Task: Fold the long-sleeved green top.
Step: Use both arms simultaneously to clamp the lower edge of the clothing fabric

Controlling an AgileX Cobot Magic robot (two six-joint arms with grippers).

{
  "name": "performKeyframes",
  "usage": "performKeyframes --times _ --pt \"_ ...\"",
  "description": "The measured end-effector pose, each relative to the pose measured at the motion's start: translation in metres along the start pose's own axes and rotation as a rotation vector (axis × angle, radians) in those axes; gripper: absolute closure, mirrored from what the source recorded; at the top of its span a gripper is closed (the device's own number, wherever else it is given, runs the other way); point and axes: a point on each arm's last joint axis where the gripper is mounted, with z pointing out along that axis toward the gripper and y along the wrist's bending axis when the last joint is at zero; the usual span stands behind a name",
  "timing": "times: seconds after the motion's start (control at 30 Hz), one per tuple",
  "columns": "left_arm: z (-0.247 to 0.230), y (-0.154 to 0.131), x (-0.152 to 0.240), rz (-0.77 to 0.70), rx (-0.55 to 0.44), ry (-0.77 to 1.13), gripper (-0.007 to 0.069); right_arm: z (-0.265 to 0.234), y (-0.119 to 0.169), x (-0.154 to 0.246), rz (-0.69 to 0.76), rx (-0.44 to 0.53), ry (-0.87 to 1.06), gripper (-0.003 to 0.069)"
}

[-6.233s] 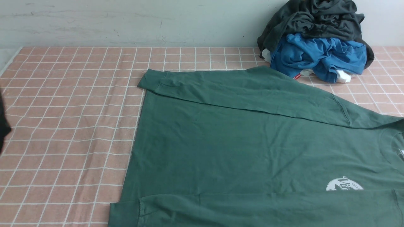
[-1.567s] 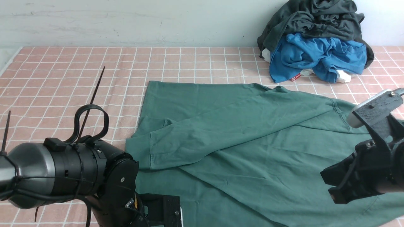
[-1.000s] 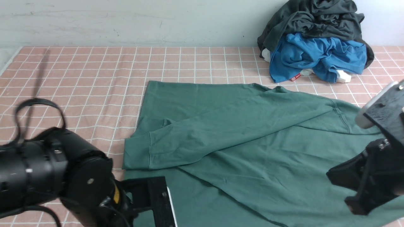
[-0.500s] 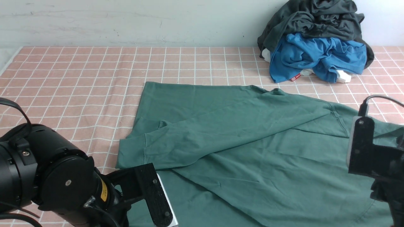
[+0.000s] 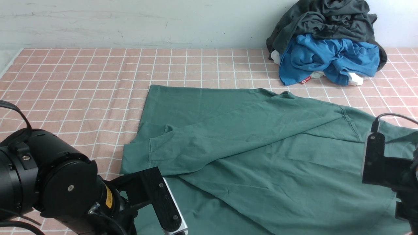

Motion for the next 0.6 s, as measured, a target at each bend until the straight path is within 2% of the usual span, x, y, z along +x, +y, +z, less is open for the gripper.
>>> performKeyframes --times 0.1,0.33,0.47,0.6 --pt "0.000 0.000 0.000 -0.005 0.003 -0.005 0.0625 0.006 0.002 0.003 -0.050 -0.002 0.010 0.0257" --pt "0.000 0.000 -0.001 -0.007 0.005 -0.006 0.0625 0.031 0.026 0.011 -0.191 -0.068 0.055 0.0236" --pt "0.000 0.000 -0.001 -0.008 0.004 -0.009 0.0625 0.031 0.027 0.014 -0.209 -0.038 0.054 0.0274" --pt "0.000 -0.001 -0.001 -0.011 0.008 -0.010 0.0625 0.031 0.027 0.014 -0.211 -0.011 0.052 0.0374"
